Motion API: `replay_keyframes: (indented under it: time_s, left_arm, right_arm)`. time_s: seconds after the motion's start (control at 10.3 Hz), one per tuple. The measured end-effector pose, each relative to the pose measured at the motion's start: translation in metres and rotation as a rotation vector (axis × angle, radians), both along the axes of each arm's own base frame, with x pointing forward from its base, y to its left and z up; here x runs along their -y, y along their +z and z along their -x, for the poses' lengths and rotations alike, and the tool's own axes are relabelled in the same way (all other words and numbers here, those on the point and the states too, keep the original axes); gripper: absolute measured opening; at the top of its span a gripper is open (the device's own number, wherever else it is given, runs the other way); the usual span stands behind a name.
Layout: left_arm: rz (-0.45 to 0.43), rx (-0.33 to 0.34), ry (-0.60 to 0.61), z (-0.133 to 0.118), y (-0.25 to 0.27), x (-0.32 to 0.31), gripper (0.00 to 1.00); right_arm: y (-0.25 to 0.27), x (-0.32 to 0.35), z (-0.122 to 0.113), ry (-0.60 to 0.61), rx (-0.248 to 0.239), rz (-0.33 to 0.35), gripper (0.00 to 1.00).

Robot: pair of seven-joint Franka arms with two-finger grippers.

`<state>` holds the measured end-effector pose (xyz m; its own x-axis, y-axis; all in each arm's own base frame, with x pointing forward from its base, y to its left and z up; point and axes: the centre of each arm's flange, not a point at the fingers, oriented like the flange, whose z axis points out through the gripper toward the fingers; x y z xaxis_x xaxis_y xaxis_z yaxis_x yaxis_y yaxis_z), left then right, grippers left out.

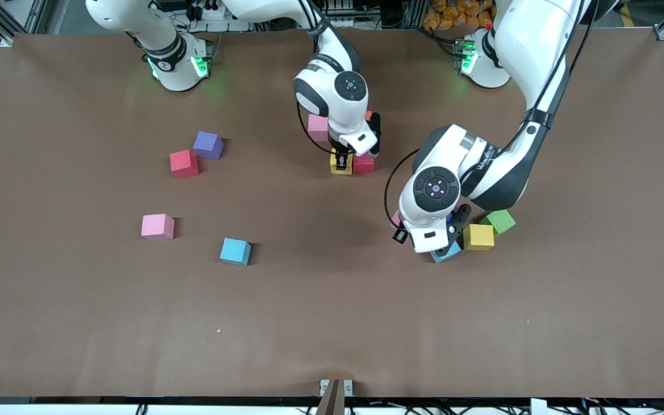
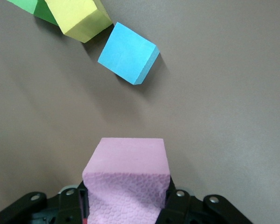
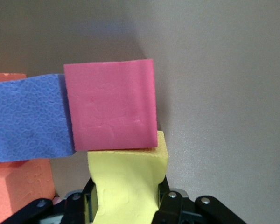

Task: Form number 2 with 11 blocks
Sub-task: 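Release the yellow cube with the right gripper while the left gripper carries pink, then grasp the blue cube with the right gripper while the left gripper lowers pink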

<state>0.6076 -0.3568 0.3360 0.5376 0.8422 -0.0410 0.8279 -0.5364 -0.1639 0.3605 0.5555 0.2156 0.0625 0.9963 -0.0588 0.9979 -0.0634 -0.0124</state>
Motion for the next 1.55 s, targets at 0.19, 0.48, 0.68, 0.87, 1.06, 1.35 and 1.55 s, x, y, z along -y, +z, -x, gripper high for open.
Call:
replay_keyframes:
  time_s: [0.19, 0.48, 0.68, 0.87, 1.06, 1.35, 1.55]
  left_arm:
    - [-0.006, -0.012, -0.004, 0.003, -0.002, 0.001, 0.56]
    - [-0.002, -0.037, -0.002, 0.008, -0.002, 0.003, 0.56]
    - [0.004, -0.055, -0.002, 0.012, -0.003, 0.006, 0.56]
    - [-0.002, -0.072, -0.012, 0.018, -0.003, 0.01, 0.56]
    - [0.017, -0.092, -0.004, 0.026, -0.001, 0.022, 0.56]
    - [0.056, -0.122, 0.051, 0.035, 0.001, 0.035, 0.56]
    - [0.064, -0.103, 0.109, 0.045, 0.005, 0.055, 0.56]
  right_arm:
    - [-0.002, -0.003, 0.006, 0.004, -0.004, 0.005, 0.8]
    - [0.005, -0.005, 0.007, 0.003, -0.016, 0.017, 1.0]
    - [0.022, -0.007, 0.007, 0.001, -0.026, 0.018, 1.0]
    - [0.048, -0.002, 0.001, -0.016, -0.032, 0.018, 1.0]
    - [0.062, 0.023, -0.033, -0.082, -0.025, 0.018, 1.0]
    - [0.062, 0.106, -0.125, -0.263, -0.022, 0.016, 1.0]
    - [0.062, 0.155, -0.168, -0.355, -0.016, 0.01, 1.0]
